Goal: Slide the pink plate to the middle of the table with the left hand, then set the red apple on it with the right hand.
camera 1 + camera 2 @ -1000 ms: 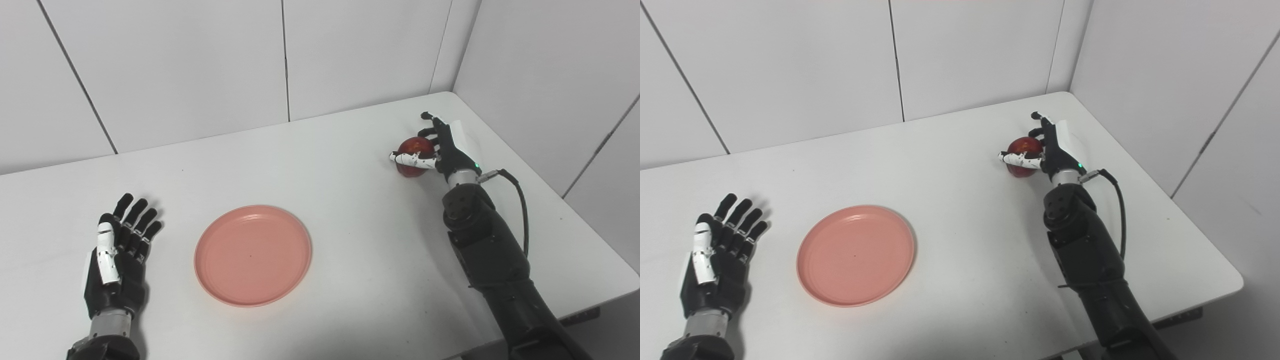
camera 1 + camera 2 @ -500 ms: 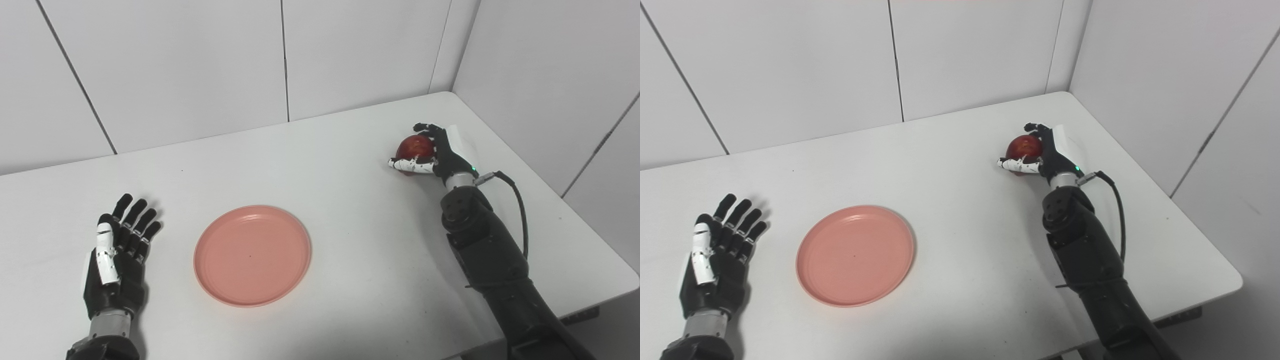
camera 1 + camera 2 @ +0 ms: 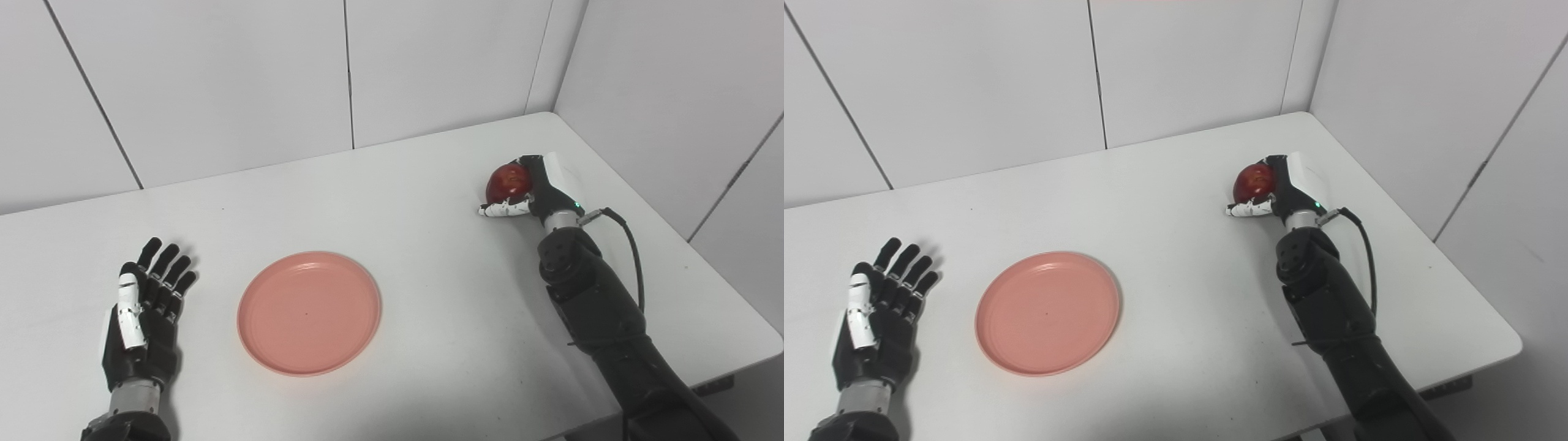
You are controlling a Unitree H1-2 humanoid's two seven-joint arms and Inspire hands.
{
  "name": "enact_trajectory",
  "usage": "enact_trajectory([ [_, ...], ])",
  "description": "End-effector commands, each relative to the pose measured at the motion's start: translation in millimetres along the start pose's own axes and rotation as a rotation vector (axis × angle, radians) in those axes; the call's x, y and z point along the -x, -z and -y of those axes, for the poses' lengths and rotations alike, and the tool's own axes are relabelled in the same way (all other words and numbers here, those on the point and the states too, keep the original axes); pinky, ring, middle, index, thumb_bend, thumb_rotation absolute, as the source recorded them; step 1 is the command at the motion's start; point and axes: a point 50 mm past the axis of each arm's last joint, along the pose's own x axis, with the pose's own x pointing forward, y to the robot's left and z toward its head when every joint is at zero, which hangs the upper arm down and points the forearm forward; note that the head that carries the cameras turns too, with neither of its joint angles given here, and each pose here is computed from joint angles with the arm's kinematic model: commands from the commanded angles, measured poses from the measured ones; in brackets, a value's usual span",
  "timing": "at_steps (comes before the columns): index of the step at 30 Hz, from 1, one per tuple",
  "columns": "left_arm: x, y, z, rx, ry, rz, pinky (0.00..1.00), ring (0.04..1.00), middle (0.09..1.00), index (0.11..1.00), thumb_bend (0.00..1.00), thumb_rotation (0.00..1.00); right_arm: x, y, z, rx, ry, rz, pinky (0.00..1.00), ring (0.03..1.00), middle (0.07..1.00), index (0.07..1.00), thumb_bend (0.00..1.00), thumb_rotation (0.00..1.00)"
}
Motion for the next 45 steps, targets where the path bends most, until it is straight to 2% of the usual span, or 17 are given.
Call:
enact_trajectory([
  [1, 7, 15, -5, 0.008, -0.032, -0.083, 0.87, 0.865, 0.878, 0.865, 0.34, 1.00, -12, -15, 19, 0.009, 0.080, 0.086, 0.38, 0.449, 0.506, 0.485, 0.52, 0.13],
  [12, 7, 14, -2, 0.007, -0.033, -0.087, 0.86, 0.860, 0.875, 0.865, 0.34, 1.00, -11, -18, 23, -0.022, 0.118, 0.084, 0.36, 0.447, 0.507, 0.485, 0.52, 0.13],
  [13, 7, 14, -2, 0.009, -0.033, -0.088, 0.86, 0.860, 0.874, 0.864, 0.34, 1.00, -11, -18, 24, -0.032, 0.121, 0.081, 0.36, 0.446, 0.495, 0.486, 0.52, 0.06],
  [15, 7, 14, -2, 0.006, -0.033, -0.089, 0.86, 0.858, 0.873, 0.864, 0.34, 1.00, -10, -20, 25, -0.046, 0.129, 0.079, 0.36, 0.450, 0.489, 0.485, 0.53, 0.02],
  [23, 7, 15, -3, 0.000, -0.025, -0.086, 0.87, 0.864, 0.881, 0.870, 0.34, 1.00, -3, -29, 34, -0.086, 0.152, 0.093, 0.37, 0.463, 0.484, 0.489, 0.53, 0.00],
  [36, 7, 16, 2, -0.001, -0.020, -0.079, 0.87, 0.867, 0.883, 0.870, 0.34, 1.00, 25, -78, 49, -0.117, 0.148, 0.247, 0.38, 0.460, 0.473, 0.501, 0.53, 0.00],
  [40, 7, 16, 5, 0.003, -0.020, -0.077, 0.87, 0.867, 0.883, 0.871, 0.34, 1.00, 39, -101, 47, -0.139, 0.118, 0.326, 0.38, 0.447, 0.458, 0.519, 0.53, 0.00],
  [45, 7, 17, 10, -0.004, -0.021, -0.070, 0.87, 0.869, 0.883, 0.869, 0.33, 1.00, 54, -125, 42, -0.142, 0.075, 0.387, 0.38, 0.452, 0.462, 0.517, 0.53, 0.00],
])
